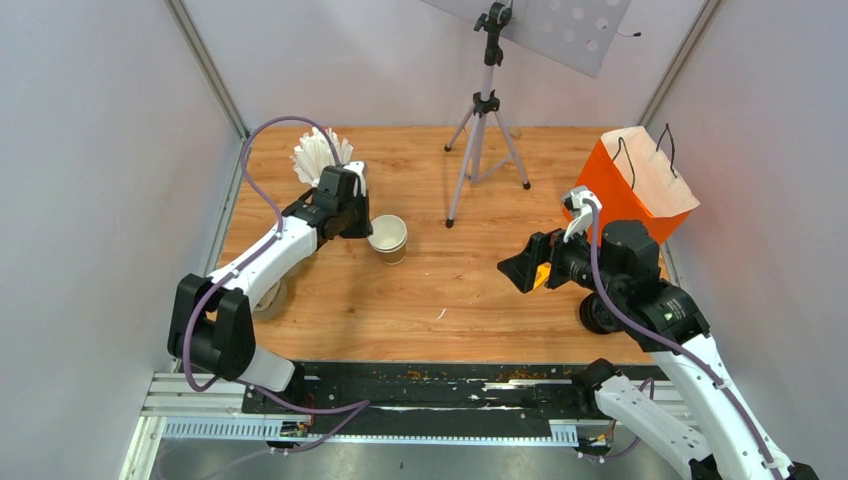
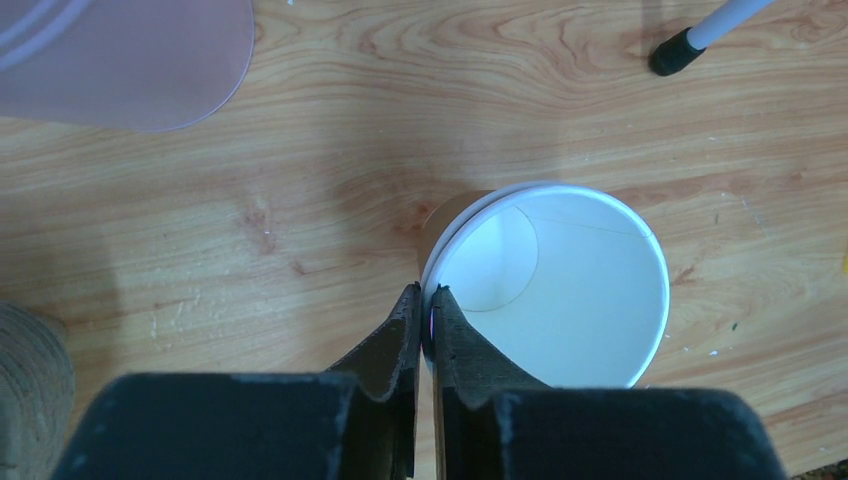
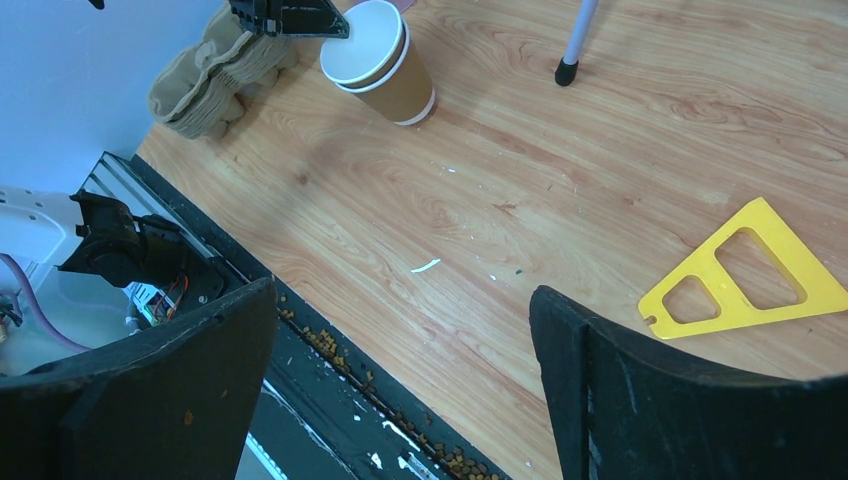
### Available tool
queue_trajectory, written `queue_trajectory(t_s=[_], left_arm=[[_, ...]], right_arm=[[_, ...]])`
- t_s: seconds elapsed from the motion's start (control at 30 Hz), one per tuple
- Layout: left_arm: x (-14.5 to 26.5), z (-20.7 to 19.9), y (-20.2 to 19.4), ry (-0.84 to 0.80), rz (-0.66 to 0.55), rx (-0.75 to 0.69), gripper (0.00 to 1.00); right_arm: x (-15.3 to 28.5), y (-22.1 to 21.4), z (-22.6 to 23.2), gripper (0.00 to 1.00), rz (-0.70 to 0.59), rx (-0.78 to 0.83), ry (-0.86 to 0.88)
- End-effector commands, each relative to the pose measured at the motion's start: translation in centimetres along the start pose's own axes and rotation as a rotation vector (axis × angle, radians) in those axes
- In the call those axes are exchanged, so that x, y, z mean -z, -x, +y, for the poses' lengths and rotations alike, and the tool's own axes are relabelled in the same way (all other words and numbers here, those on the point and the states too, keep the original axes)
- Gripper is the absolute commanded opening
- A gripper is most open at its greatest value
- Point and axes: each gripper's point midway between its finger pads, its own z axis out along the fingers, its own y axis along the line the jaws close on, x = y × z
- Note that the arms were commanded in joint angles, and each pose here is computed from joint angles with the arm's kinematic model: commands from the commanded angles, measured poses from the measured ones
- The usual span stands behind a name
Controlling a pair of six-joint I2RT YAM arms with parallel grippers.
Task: Pack the takeout coffee
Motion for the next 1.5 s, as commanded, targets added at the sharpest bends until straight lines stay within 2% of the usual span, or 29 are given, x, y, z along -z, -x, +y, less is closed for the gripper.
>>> queue_trajectory(t_s=[0.0,0.1,0.2,0.33,0.43,0.73,0.83,1.03,1.47], left_arm=[[2.0,-1.3,2.5,-0.045,-0.069,-0.024,0.1],[1.9,-1.3,2.3,-0.048,-0.056,-0.038,0.05],[1.7,-1.3,1.9,-0.048,-0.038,-0.043,0.11],[1.0,-1.5,0.8,-0.063,0.002,-0.047,0.12],[0.7,-1.7,0.3,-0.071,0.027,-0.062,0.2],[0.7,-2.2,0.5,-0.079,0.041,-0.087,0.22],[0.8,-2.2,0.6,-0.078,0.043,-0.096,0.17],[1.3,-2.5,1.3,-0.089,0.021,-0.102,0.01],[2.9,-5.3,3.2,-0.202,-0.017,-0.033,0.0]], right_arm=[[-0.2,1.0,0.2,0.96,-0.045,-0.002,0.006],[-0.3,0.9,0.2,0.96,-0.041,-0.009,0.005],[-0.3,0.9,0.1,0.96,-0.042,-0.01,0.003],[-0.2,0.9,0.0,0.96,-0.046,-0.01,-0.004],[-0.2,0.9,-0.1,0.96,-0.044,-0.012,-0.015],[0.0,0.9,-0.5,0.95,-0.041,-0.015,-0.04],[0.1,0.9,-0.5,0.95,-0.044,-0.017,-0.04],[0.1,0.8,-0.6,0.95,-0.043,-0.016,-0.047],[0.2,0.4,-1.2,0.95,-0.05,-0.011,-0.069]])
